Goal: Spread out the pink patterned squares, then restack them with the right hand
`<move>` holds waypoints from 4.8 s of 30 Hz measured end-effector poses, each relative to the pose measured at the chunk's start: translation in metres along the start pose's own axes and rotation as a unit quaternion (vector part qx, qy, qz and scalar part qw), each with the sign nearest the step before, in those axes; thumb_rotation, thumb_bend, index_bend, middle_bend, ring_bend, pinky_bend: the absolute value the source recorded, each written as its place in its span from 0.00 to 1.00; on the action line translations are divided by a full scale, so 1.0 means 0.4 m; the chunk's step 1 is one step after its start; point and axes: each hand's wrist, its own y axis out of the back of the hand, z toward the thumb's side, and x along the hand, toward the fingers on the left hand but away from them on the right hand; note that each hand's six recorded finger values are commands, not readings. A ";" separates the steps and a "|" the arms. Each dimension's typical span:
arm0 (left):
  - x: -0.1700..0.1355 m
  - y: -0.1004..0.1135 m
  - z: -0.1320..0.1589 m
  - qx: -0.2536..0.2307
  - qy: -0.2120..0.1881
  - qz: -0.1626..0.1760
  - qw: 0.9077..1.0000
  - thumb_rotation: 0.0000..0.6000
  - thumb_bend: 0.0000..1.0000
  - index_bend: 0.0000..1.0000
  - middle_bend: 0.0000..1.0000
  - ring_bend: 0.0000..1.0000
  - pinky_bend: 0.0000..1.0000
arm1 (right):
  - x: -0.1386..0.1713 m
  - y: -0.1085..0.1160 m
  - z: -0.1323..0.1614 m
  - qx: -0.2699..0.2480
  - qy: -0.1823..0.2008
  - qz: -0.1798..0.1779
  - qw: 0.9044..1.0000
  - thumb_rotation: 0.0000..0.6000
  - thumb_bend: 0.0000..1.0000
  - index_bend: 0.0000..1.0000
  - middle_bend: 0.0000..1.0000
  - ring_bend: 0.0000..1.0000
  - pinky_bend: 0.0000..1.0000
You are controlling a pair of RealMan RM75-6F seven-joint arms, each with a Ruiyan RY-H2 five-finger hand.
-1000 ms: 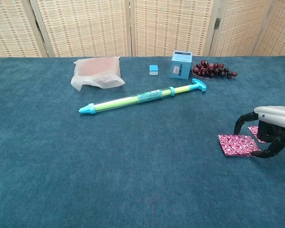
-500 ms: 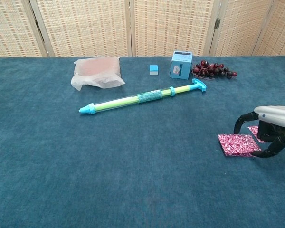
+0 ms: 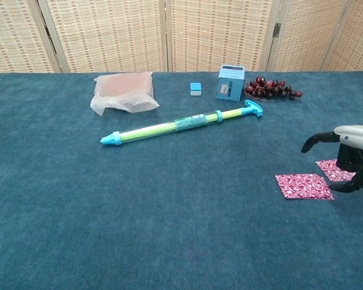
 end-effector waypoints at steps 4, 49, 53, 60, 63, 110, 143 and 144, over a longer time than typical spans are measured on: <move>0.000 -0.001 0.002 -0.001 -0.001 0.000 1.000 1.00 0.26 0.22 0.05 0.04 0.11 | 0.009 0.024 -0.019 -0.002 -0.009 -0.013 1.000 1.00 0.29 0.20 1.00 1.00 1.00; -0.004 0.001 0.010 -0.006 -0.003 -0.002 1.000 1.00 0.26 0.22 0.05 0.04 0.11 | 0.019 0.026 -0.163 0.027 -0.075 -0.033 0.996 1.00 0.26 0.20 0.99 1.00 1.00; -0.001 0.002 0.012 -0.004 -0.004 -0.001 1.000 1.00 0.26 0.22 0.05 0.04 0.11 | 0.003 0.011 -0.163 0.030 -0.078 -0.023 0.996 1.00 0.26 0.20 0.99 1.00 1.00; -0.002 0.002 0.012 -0.004 -0.004 -0.002 1.000 1.00 0.26 0.22 0.05 0.04 0.11 | -0.019 -0.009 -0.164 0.030 -0.082 -0.011 0.996 1.00 0.27 0.22 0.99 1.00 1.00; -0.002 0.002 0.012 -0.004 -0.004 -0.001 1.000 1.00 0.26 0.22 0.05 0.04 0.11 | -0.028 -0.012 -0.166 0.031 -0.084 -0.008 0.996 1.00 0.29 0.22 0.99 1.00 1.00; -0.006 -0.004 0.005 -0.010 -0.002 0.000 1.000 1.00 0.26 0.22 0.05 0.04 0.11 | 0.005 -0.003 -0.117 -0.025 -0.062 -0.007 0.998 1.00 0.32 0.33 0.99 1.00 1.00; -0.013 -0.011 -0.013 -0.020 -0.001 -0.002 1.000 1.00 0.26 0.22 0.05 0.04 0.11 | 0.004 -0.040 0.029 -0.036 -0.014 0.008 0.999 1.00 0.26 0.28 0.99 1.00 1.00; -0.012 -0.010 -0.013 -0.020 -0.001 -0.001 1.000 1.00 0.26 0.22 0.05 0.04 0.11 | 0.009 -0.031 0.024 -0.035 -0.015 0.001 0.999 1.00 0.26 0.28 0.99 1.00 1.00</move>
